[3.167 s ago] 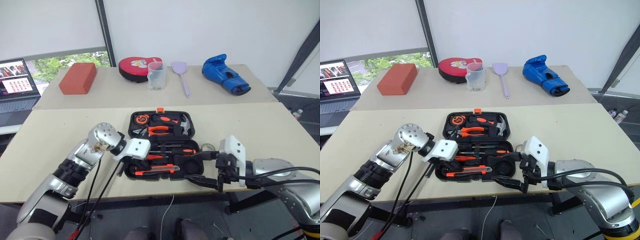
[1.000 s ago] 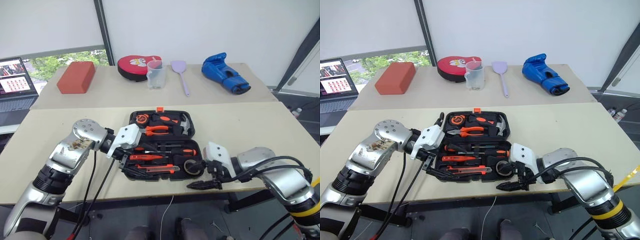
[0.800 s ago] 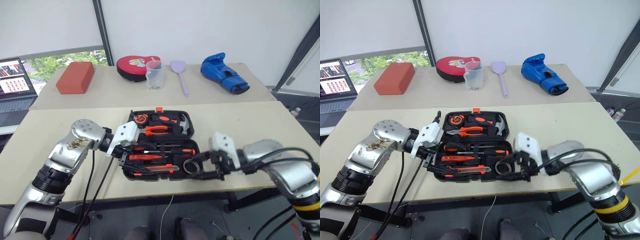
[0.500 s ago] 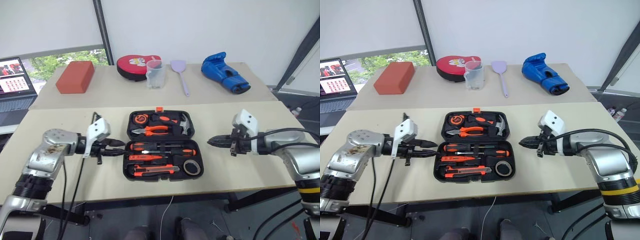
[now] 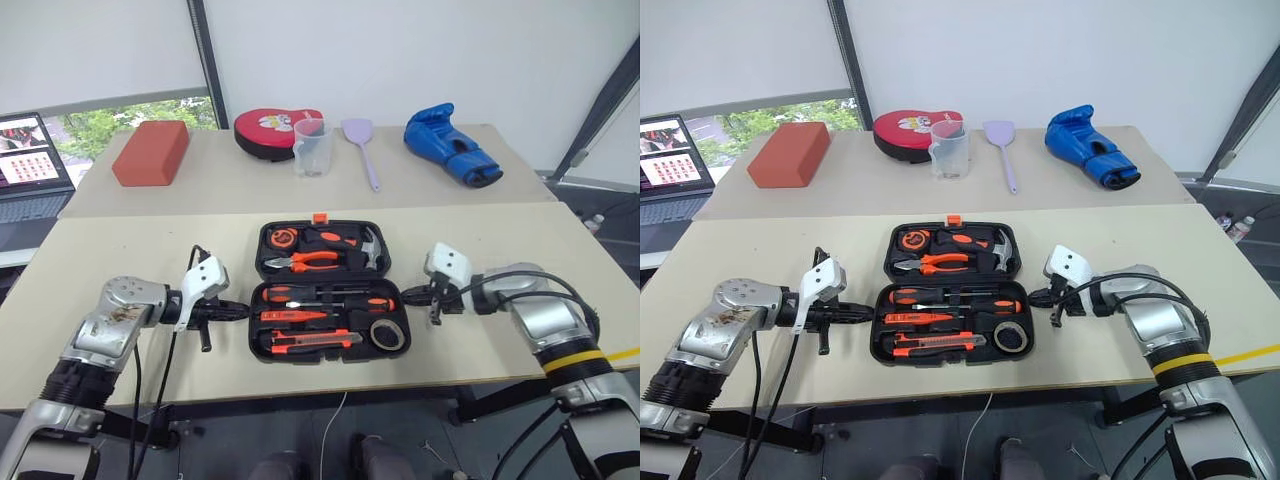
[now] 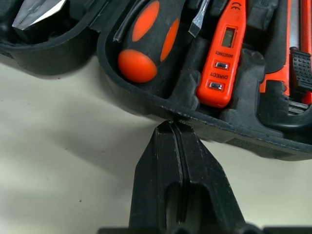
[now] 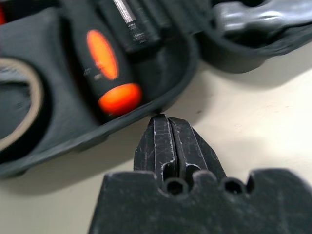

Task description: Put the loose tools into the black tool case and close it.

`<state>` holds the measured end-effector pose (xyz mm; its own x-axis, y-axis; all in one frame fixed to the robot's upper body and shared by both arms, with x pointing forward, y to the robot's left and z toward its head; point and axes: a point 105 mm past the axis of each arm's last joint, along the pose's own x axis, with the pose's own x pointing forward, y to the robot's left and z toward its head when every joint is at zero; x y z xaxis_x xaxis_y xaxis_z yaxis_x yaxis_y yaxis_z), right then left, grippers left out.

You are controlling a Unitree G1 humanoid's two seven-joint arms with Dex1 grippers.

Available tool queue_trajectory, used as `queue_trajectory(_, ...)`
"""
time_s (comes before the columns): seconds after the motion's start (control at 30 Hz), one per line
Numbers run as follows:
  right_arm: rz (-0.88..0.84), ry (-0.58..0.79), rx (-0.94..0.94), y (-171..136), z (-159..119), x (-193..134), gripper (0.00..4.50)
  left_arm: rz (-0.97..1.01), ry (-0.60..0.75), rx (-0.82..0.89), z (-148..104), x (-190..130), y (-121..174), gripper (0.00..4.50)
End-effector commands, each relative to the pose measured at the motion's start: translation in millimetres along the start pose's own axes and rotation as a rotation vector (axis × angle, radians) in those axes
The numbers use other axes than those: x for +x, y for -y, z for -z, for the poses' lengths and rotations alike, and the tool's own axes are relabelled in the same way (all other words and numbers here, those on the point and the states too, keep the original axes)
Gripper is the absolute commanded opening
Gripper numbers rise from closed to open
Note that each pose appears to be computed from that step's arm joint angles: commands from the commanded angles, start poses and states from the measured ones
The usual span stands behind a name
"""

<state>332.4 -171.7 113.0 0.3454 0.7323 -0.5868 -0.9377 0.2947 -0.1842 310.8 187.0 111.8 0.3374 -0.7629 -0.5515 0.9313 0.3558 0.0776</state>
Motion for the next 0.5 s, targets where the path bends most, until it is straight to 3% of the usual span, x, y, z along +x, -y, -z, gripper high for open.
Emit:
queue_trajectory(0.03, -0.143, 0.069, -0.059, -29, -21, 1, 0.0, 0.159, 0.035, 0.056, -15, 7, 29, 0.05)
queue_trajectory(0.37, -0.152, 0.058, -0.007, -59, -2, -2, 0.0, 0.228, -0.052, 0.069, 8, 4, 53, 0.05)
queue_trajectory(0.5, -0.003, -0.024, 0.071, -45, 20, -12, 0.0, 0.135, -0.058, -0.008, 20, -7, 41, 0.05)
